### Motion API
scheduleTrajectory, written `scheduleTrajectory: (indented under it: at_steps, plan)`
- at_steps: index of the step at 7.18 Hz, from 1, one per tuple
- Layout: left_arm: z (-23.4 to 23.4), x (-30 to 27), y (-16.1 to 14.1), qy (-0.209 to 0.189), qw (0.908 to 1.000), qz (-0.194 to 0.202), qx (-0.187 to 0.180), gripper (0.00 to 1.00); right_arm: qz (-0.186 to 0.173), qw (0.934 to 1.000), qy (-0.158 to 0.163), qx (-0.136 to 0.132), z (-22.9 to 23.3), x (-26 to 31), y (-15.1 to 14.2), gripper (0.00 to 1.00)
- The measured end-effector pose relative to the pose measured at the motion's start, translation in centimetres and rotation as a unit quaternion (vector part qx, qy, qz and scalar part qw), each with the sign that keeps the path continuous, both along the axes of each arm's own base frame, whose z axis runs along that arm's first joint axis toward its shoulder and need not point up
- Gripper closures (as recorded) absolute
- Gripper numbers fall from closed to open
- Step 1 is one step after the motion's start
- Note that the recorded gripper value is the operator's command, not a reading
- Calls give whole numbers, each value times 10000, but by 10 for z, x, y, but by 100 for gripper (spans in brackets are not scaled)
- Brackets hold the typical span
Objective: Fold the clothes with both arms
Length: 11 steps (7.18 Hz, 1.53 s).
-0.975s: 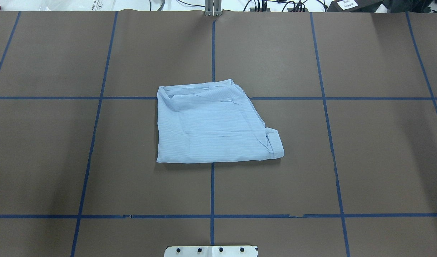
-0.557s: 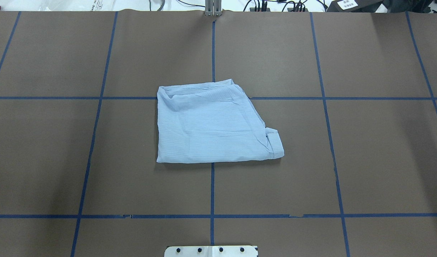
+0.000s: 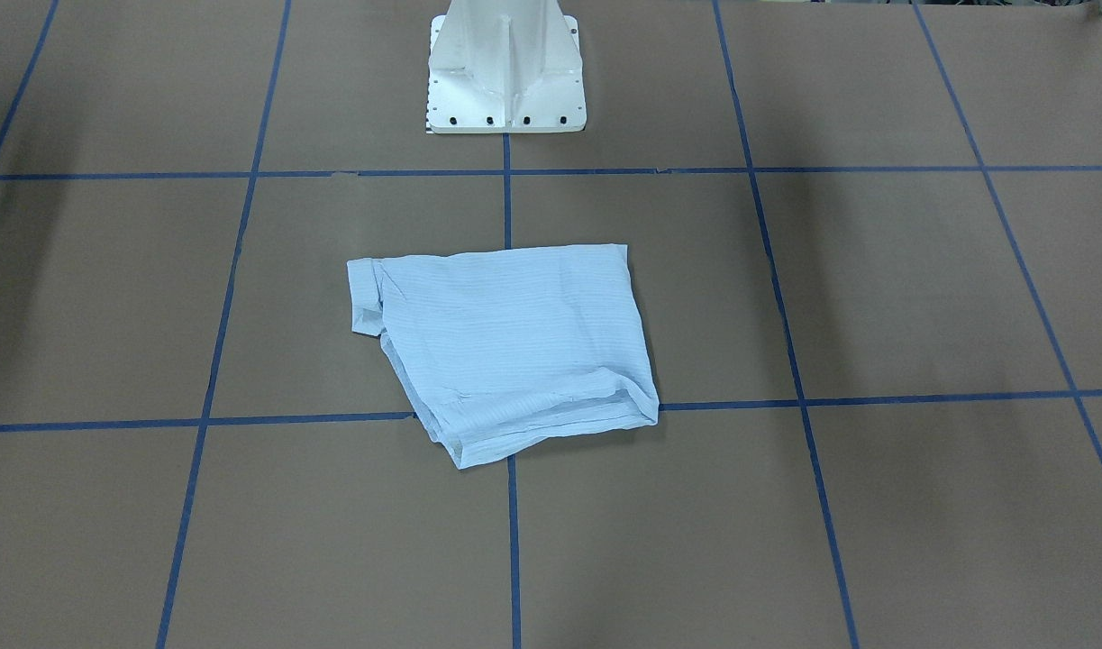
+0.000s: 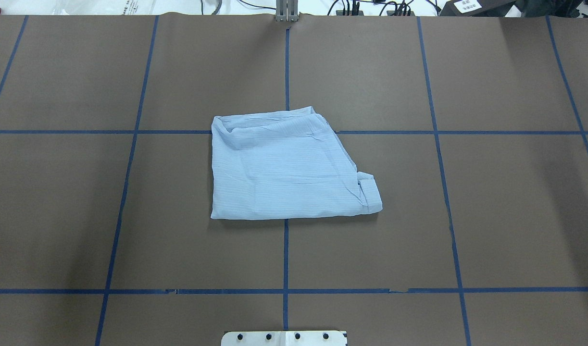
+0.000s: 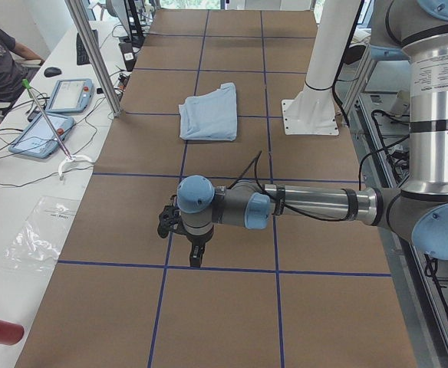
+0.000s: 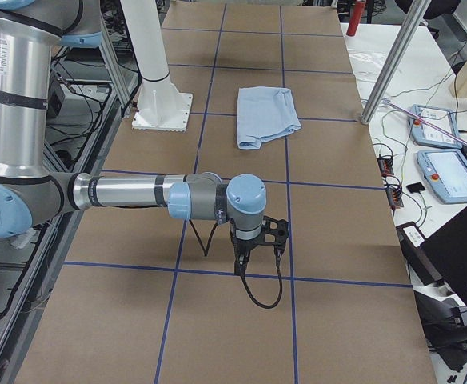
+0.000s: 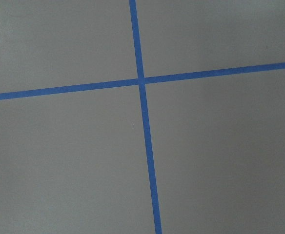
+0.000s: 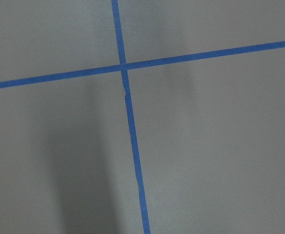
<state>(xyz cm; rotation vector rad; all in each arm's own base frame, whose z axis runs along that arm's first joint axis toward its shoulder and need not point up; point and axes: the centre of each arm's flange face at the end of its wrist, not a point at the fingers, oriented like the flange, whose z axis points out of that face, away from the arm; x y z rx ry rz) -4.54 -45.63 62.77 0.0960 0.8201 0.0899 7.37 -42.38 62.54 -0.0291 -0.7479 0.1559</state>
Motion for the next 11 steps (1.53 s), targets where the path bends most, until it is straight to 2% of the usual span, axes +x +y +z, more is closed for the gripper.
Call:
scheduleTrajectory:
  at_steps: [4, 11]
  plan:
    - [2, 0, 1, 2, 10000, 0, -18, 0, -151, 9998, -153, 23, -2, -13, -2, 0]
    - [3, 0, 1, 10, 10000, 1, -15, 0, -201, 9997, -166, 38, -3, -17, -3, 0]
